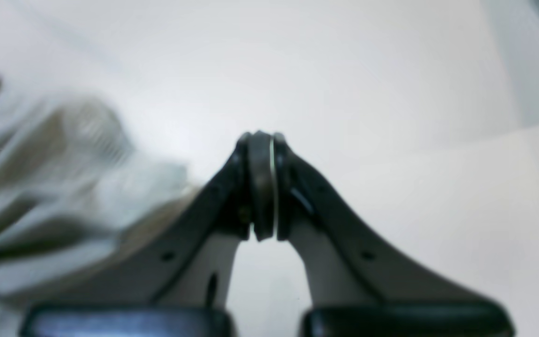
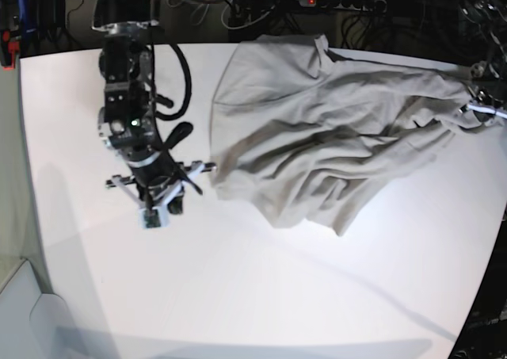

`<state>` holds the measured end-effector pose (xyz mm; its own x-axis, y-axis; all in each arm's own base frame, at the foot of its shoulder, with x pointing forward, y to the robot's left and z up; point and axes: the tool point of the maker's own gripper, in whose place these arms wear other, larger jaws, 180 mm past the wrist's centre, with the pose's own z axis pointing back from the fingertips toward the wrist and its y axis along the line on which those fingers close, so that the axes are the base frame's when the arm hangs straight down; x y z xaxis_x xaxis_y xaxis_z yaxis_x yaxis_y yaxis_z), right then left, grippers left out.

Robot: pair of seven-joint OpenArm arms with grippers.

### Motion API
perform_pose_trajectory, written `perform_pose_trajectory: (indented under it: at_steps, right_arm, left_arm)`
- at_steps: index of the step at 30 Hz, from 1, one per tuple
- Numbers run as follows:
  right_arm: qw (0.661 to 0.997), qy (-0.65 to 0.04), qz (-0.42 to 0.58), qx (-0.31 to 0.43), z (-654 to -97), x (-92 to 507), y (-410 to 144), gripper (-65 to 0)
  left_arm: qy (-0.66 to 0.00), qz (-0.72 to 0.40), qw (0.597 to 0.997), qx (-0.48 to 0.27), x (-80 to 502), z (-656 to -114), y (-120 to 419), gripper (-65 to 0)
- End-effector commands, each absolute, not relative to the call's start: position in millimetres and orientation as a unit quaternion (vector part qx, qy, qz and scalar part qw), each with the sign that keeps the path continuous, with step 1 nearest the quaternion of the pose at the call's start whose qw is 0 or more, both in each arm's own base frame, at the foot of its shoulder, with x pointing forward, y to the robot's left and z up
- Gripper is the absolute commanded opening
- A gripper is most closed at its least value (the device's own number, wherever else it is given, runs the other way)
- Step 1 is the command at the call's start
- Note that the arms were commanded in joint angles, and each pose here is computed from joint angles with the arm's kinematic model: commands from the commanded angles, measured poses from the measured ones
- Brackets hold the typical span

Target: Layout the t-shirt on the table in an organized manner, then fold the t-shirt properly

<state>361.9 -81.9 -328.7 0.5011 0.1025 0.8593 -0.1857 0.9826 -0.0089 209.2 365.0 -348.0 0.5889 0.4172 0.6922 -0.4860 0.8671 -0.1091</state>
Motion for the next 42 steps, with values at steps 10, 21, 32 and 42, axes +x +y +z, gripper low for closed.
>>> perform_pose_trajectory:
  at_steps: [10, 21, 32, 42]
  right_arm:
    - [0.883, -0.437, 0.119, 0.125, -362, 330, 3, -65.0]
    - [0.912, -0.365, 0.135, 0.127, -418, 313, 12, -65.0]
    - [0.914, -0.364, 0.142, 0.109, -421, 316, -4, -65.0]
    - [0.912, -0.37, 0.143, 0.106, -418, 322, -6, -65.0]
  left_arm:
    - [-0.38, 0.251, 0.889, 0.052, 202, -345, 365, -64.7]
    - [-0.366, 0.259, 0.893, 0.046, 190, -355, 358, -64.5]
    - [-0.361, 0.25, 0.898, 0.013, 180, -346, 342, -23.5]
    - [-0.443, 0.31, 0.841, 0.033, 151, -279, 389, -15.5]
